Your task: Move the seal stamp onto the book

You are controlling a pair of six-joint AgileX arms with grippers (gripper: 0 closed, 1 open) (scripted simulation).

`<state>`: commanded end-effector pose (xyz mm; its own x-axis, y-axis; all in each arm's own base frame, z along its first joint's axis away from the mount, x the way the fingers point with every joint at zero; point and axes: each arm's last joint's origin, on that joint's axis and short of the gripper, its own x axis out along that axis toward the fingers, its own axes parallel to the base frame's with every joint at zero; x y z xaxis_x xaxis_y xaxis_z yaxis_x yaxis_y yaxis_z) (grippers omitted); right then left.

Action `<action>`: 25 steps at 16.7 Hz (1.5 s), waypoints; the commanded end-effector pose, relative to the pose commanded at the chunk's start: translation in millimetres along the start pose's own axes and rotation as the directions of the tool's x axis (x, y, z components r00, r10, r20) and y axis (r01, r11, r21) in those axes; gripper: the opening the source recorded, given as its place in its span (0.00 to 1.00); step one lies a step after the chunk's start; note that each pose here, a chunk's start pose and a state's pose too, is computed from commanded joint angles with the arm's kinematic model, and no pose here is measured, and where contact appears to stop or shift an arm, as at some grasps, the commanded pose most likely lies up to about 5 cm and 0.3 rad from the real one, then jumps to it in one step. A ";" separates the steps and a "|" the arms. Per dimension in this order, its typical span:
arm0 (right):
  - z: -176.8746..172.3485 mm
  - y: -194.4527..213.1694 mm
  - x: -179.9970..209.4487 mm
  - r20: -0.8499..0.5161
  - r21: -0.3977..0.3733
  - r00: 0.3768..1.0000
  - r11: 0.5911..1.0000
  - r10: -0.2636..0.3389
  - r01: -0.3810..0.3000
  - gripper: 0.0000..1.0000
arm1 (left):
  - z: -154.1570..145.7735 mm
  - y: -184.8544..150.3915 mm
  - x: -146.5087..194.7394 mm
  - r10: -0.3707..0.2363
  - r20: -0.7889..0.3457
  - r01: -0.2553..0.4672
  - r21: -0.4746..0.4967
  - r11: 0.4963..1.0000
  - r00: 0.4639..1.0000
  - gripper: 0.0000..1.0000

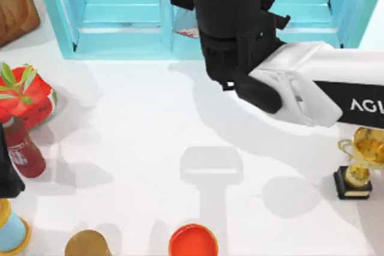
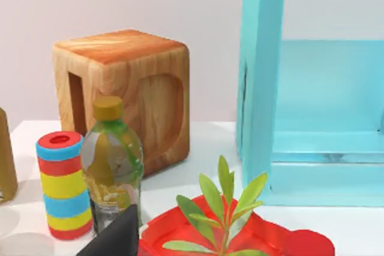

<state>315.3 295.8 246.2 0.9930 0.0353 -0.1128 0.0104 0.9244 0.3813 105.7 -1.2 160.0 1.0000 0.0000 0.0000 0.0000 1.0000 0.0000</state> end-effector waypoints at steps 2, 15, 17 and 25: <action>16.7 2.0 -32.4 -0.002 0.006 1.000 1.000 0.006 -0.006 0.00 | 0.0 0.0 0.0 0.000 0.000 0.000 0.000 1.000 1.000 1.00; 17.8 -3.2 -61.8 -0.020 -0.100 1.000 0.995 0.022 -0.024 0.00 | 0.0 0.0 0.0 0.000 0.000 0.000 0.000 1.000 1.000 1.00; 7.2 -7.5 -61.2 -0.032 -0.220 0.999 0.975 0.031 -0.037 0.00 | 0.0 0.0 0.0 0.000 0.000 0.000 0.000 1.000 1.000 1.00; -51.7 -51.5 -62.8 -0.122 -0.846 0.991 0.516 0.059 -0.135 0.00 | 0.0 0.0 0.0 0.000 0.000 0.000 0.000 1.000 1.000 1.00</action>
<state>246.3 265.5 186.1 0.9701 0.1360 -0.2009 -0.2280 0.7936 -0.5641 105.7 -1.2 160.0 1.0000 0.0000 0.0000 0.0000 1.0000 0.0000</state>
